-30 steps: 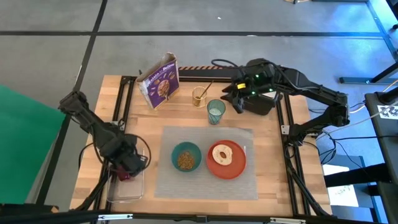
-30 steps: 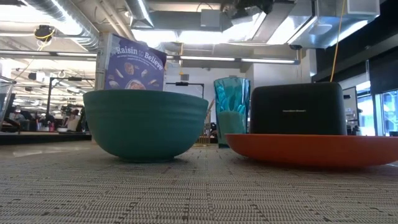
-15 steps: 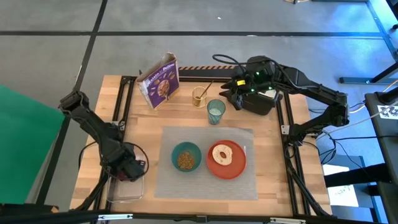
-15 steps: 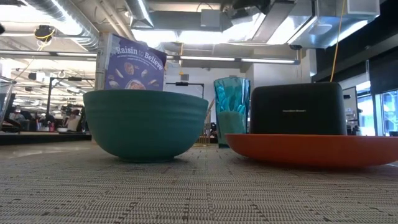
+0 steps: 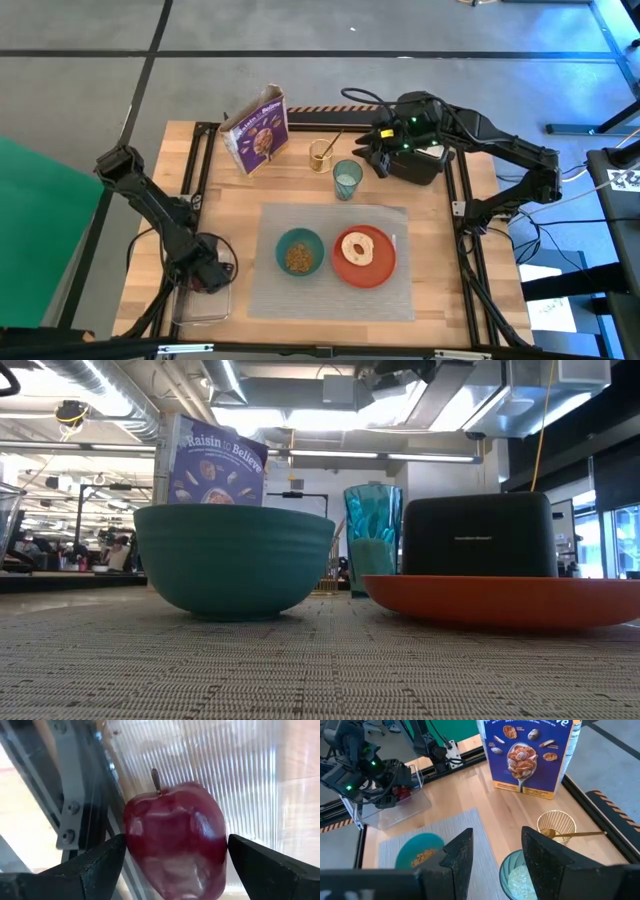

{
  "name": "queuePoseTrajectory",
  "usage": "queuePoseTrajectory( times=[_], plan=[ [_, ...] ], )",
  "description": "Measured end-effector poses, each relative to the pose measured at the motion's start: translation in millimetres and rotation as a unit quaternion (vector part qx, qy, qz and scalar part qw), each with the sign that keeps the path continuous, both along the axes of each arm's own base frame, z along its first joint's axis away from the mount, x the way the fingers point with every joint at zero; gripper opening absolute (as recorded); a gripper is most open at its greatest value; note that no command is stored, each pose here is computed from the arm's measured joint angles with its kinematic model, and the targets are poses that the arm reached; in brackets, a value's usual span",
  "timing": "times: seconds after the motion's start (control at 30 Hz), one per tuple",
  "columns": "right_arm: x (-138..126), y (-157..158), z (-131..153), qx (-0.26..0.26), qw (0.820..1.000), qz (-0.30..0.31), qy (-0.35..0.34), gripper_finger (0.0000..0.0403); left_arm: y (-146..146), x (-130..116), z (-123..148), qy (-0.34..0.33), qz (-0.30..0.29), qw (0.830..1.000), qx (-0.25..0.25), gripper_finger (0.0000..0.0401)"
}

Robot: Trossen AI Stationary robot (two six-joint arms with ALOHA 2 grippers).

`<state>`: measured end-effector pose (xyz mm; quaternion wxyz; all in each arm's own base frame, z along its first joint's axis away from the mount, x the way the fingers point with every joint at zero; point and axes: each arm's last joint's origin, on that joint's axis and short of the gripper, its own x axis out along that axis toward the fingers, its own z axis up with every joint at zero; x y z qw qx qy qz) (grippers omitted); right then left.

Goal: Arrange a breakfast setting
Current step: Put the red apple on the orange plate

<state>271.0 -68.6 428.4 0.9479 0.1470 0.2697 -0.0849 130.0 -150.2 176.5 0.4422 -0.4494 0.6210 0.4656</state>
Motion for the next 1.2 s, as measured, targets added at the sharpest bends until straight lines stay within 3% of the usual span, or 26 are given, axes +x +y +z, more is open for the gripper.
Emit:
queuePoseTrajectory(
  times=[0.2, 0.43, 0.63, 0.83, 1.2],
  plan=[
    [1, 0, 2, 0.002, 1.000, -0.004, -0.013, 0.0159, 3, 0, -5, -0.034, -0.030, 0.999, 0.026, 0.0344],
    [2, 0, 3, 0.007, 1.000, -0.007, -0.018, 0.0159, 3, -1, -7, -0.031, -0.041, 0.999, 0.019, 0.0344],
    [2, 0, 3, 0.013, 1.000, -0.011, -0.019, 0.0159, -1, 0, -3, -0.020, -0.085, 0.996, -0.029, 0.0344],
    [3, -1, 5, 0.011, 0.999, -0.011, -0.029, 0.0159, -5, -4, -3, -0.025, -0.109, 0.993, -0.033, 0.0343],
    [3, -1, 5, 0.021, 0.999, -0.017, -0.030, 0.0159, -9, -8, -3, -0.027, -0.116, 0.992, -0.035, 0.0291]
  ],
)
